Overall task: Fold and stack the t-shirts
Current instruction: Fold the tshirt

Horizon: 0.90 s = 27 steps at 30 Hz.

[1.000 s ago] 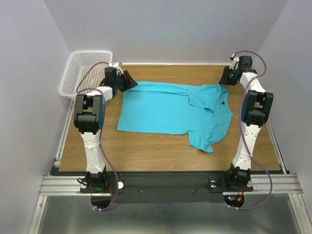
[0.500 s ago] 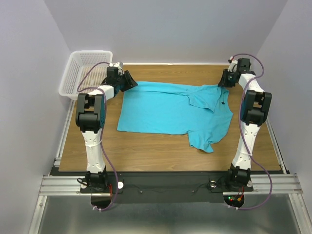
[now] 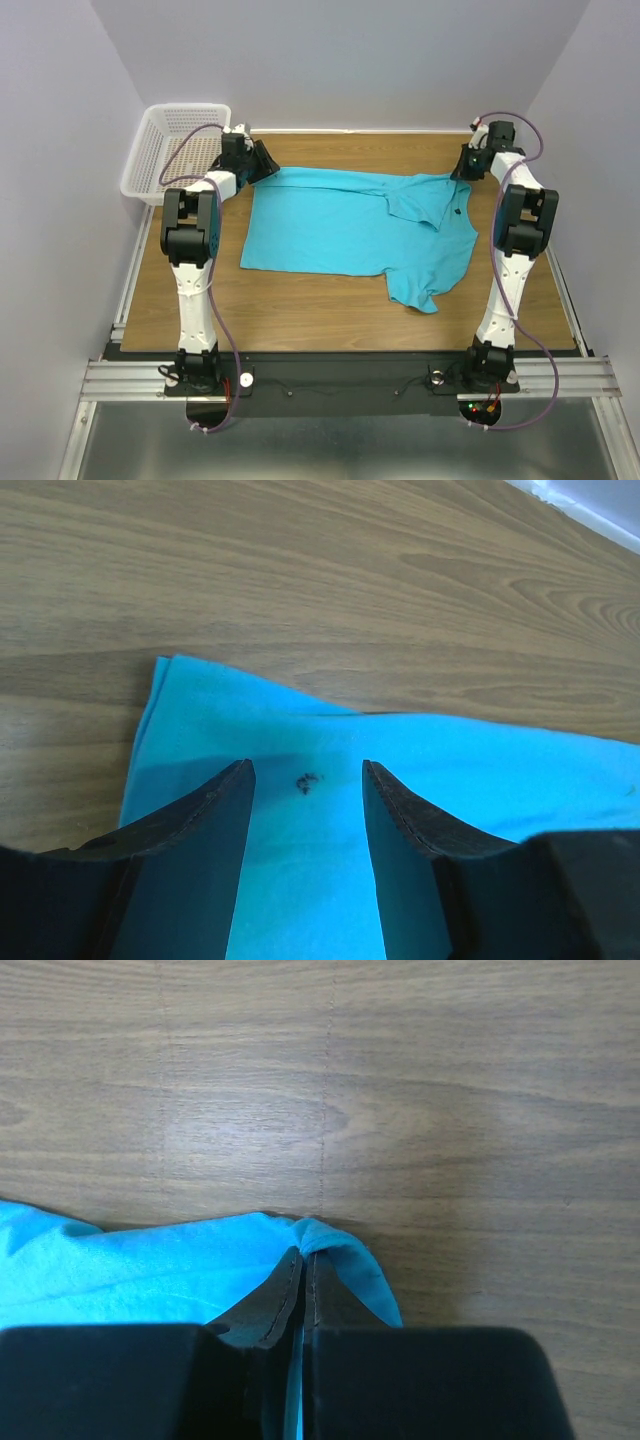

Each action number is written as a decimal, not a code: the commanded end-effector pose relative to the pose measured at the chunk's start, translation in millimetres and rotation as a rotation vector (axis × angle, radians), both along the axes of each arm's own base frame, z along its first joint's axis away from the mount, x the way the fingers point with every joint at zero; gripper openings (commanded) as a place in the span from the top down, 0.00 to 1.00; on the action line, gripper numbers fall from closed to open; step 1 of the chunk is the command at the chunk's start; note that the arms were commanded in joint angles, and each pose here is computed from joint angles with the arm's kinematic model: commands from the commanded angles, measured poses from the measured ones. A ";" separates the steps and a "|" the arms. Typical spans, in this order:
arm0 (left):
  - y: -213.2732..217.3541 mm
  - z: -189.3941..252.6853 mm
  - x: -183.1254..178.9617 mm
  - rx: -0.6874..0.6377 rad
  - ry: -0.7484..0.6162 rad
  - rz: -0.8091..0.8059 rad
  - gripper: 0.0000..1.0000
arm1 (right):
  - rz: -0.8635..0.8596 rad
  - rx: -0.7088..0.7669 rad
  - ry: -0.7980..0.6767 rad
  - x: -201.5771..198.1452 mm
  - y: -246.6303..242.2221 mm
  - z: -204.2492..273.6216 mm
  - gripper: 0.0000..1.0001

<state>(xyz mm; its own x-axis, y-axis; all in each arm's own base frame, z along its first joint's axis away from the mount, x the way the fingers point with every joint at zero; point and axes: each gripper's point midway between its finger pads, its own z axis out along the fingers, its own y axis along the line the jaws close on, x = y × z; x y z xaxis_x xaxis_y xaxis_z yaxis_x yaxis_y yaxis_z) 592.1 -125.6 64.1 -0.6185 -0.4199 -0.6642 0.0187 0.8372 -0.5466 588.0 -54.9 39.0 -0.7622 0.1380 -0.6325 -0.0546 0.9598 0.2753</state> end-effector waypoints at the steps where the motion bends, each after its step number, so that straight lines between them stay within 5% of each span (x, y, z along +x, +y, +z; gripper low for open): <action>1: -0.7 12.9 15.7 0.007 -0.026 0.023 0.42 | -0.035 -0.005 -0.037 2.5 -12.2 12.3 0.99; 15: 13.5 -19.8 17.1 0.070 0.063 0.100 0.42 | -0.177 -0.019 -0.117 0.7 -31.4 34.6 0.99; 22: 12.1 -15.4 18.5 0.064 0.054 0.089 0.42 | -0.150 -0.012 -0.174 10.0 -29.6 58.5 0.66; 27: 10.7 -8.1 22.2 0.058 0.040 0.084 0.42 | -0.152 -0.028 -0.203 13.1 -36.2 71.3 0.65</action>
